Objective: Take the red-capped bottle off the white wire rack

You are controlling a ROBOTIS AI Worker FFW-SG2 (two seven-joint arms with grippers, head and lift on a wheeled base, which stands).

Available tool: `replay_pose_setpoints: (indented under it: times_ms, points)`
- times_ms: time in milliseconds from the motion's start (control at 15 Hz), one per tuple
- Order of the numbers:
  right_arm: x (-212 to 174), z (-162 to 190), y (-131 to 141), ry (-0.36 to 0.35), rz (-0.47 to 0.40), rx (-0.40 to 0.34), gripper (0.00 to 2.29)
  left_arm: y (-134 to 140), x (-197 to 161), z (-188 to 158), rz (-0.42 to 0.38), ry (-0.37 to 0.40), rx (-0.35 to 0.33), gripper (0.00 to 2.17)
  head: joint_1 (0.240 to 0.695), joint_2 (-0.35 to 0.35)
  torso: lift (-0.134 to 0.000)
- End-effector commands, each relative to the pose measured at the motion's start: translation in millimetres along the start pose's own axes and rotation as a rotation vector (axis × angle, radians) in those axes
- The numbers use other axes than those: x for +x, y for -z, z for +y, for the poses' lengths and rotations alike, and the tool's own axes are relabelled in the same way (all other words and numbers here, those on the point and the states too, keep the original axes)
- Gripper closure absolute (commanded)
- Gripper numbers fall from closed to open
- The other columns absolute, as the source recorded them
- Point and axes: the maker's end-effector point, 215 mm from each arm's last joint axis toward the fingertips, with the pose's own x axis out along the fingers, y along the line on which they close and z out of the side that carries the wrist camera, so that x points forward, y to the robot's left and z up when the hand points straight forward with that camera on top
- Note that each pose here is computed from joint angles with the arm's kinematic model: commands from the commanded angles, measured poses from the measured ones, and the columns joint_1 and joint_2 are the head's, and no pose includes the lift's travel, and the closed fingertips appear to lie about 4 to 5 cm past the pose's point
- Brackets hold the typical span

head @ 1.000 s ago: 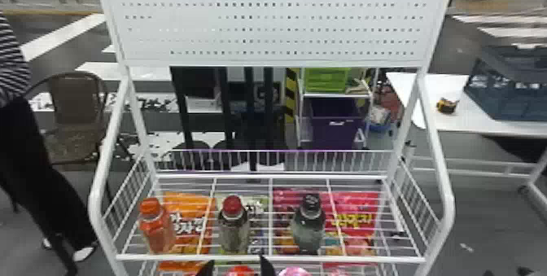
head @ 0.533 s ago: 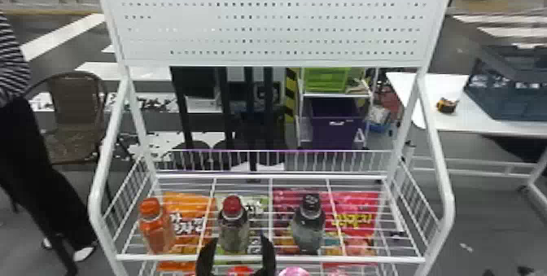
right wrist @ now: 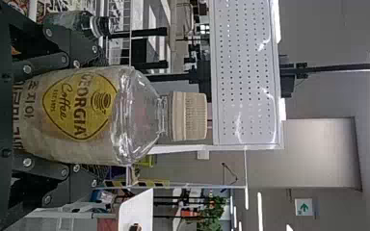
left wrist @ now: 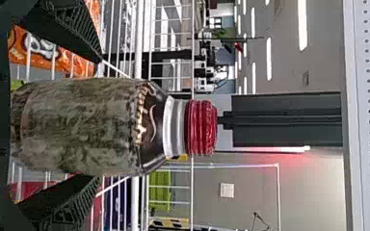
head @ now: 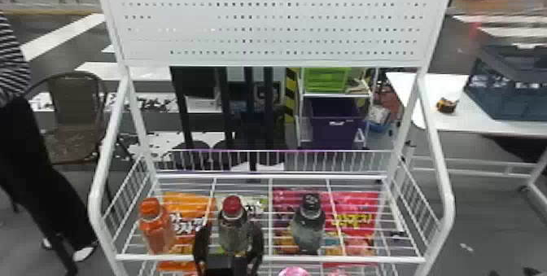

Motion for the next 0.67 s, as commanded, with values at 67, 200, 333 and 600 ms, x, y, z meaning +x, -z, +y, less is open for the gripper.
replay_pose_setpoints:
  times_ms: [67,200,333,600]
  points:
    - [0,-1,1,0.001,0.002,-0.001,1.38,-18,5,3,-0.038,-0.001,-0.012,1.68,0.499,0.000,0.000]
    - [-1,-2,1,0.003,0.002,-0.001,1.38,-28,-5,-1,-0.043,0.007,-0.029,2.15,0.499,0.000,0.000]
    - [0,-2,0,0.003,0.002,-0.003,1.38,-29,-18,-9,-0.008,0.025,-0.015,2.15,0.499,0.000,0.000]
    - [0,-1,0,0.002,0.002,-0.001,1.38,-56,-51,-7,0.042,0.041,0.029,2.15,0.499,0.000,0.000]
